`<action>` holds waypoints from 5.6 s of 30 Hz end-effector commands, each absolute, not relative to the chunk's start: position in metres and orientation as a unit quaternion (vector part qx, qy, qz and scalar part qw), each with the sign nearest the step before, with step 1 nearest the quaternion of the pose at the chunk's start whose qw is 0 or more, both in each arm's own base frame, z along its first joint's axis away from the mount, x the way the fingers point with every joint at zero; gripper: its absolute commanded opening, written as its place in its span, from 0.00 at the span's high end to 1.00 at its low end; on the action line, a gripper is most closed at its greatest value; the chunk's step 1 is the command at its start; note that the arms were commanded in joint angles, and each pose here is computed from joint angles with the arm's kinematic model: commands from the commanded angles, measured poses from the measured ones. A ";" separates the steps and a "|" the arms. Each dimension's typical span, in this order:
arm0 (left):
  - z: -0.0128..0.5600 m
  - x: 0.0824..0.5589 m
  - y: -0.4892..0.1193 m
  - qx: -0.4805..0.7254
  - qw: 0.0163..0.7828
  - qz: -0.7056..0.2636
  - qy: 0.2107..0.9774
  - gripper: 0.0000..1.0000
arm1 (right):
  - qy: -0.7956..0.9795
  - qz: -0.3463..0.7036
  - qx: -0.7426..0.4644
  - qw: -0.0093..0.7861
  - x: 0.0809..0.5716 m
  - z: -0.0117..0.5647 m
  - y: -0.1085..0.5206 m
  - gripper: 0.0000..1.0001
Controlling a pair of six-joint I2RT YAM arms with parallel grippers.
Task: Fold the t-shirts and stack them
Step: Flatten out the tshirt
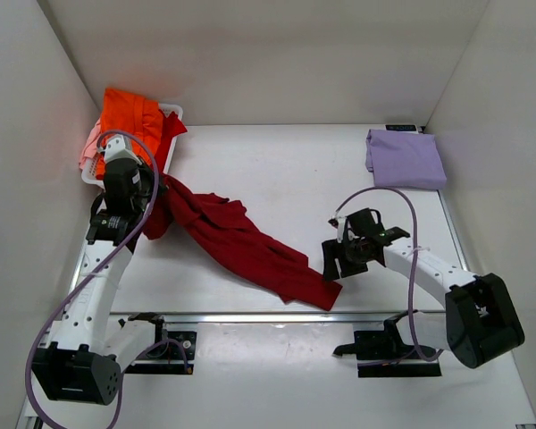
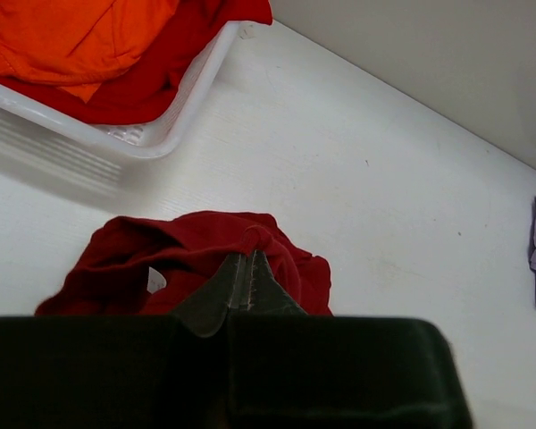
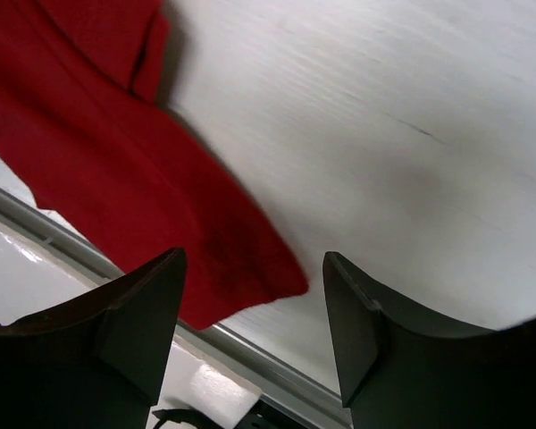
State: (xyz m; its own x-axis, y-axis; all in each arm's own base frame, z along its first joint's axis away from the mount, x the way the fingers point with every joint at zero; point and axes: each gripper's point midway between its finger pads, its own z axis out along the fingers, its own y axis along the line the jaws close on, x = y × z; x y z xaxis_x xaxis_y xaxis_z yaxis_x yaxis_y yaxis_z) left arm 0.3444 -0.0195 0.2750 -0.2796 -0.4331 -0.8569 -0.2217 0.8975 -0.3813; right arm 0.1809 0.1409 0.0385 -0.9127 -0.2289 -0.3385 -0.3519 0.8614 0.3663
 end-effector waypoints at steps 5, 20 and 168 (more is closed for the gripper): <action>0.301 0.340 -0.015 -0.211 0.595 -0.100 0.769 1.00 | 0.962 0.195 -0.161 0.107 0.167 0.016 0.159 0.43; 0.333 0.372 -0.045 -0.156 0.599 -0.163 0.769 1.00 | 0.930 0.132 -0.129 0.317 0.263 0.139 0.130 1.00; 0.581 0.255 -0.091 0.025 0.775 -0.247 0.581 1.00 | 0.710 0.065 -0.010 0.701 0.259 0.431 0.020 1.00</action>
